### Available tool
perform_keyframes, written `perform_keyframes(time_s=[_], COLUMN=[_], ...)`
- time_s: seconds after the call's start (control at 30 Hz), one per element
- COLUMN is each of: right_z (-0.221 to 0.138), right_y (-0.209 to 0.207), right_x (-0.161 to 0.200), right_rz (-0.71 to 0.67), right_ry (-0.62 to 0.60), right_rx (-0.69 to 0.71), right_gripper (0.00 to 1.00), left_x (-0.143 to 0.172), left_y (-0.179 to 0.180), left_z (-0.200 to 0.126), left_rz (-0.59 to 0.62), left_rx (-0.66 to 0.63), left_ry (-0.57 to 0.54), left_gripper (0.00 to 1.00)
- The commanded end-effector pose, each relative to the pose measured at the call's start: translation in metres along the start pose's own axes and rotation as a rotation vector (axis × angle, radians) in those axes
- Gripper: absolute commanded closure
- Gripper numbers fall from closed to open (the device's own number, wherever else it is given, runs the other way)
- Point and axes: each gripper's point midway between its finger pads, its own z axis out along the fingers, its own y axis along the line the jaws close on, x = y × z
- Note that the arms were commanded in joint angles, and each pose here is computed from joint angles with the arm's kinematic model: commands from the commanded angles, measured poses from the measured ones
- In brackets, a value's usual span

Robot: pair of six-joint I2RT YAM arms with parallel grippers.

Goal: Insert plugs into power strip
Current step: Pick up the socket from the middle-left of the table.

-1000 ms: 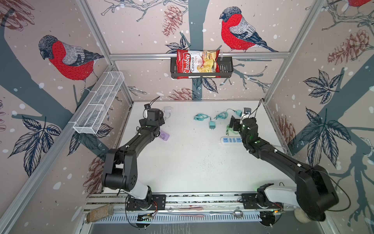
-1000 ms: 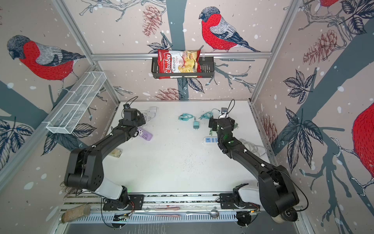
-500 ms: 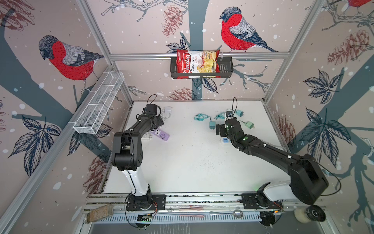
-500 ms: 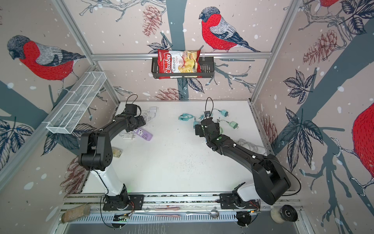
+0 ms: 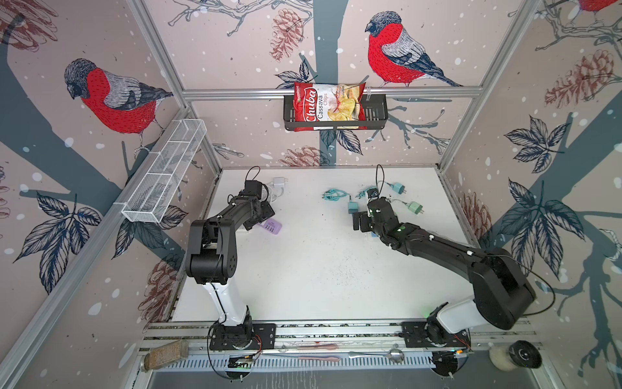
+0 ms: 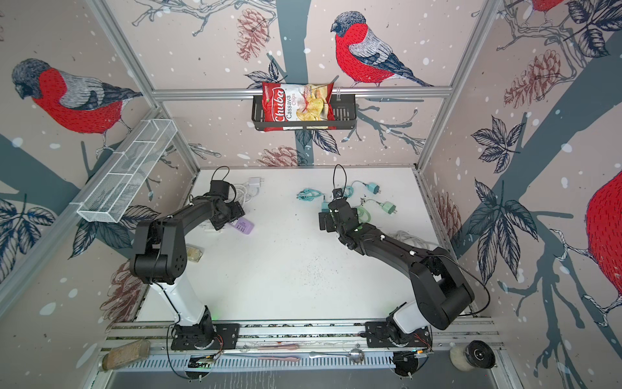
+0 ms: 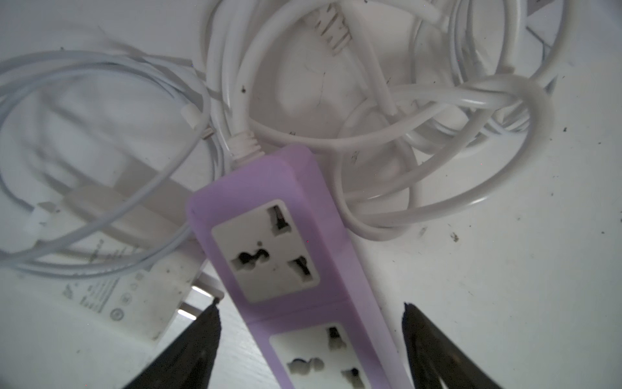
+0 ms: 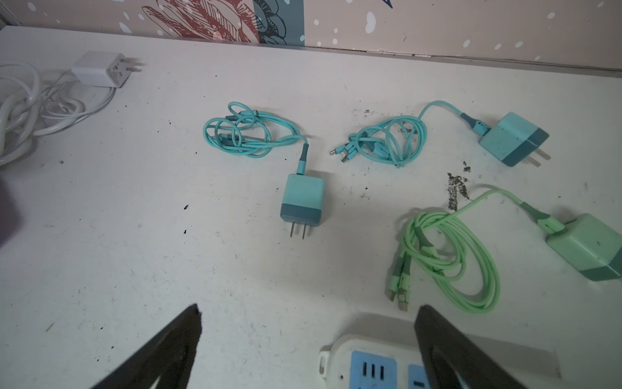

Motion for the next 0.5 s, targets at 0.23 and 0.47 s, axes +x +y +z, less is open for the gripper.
perform_keyframes(time_s=[0.23, 0.47], right_z=[0.001, 0.004], right_y=[0.004, 0.003], right_x=[-0.002, 0.001], right_rz=[0.001, -0.005], right_ry=[-0.013, -0.008], right_rx=[-0.015, -0.016], right_gripper=[0.01, 0.0], left_x=[0.005, 0.003], left_y=[0.0, -0.004], left_z=[0.024, 0.019], left_rz=[-0.038, -0.047], left_rx=[0.011, 0.031], left_ry=[0.037, 0.032], left_gripper=[0.19, 0.34])
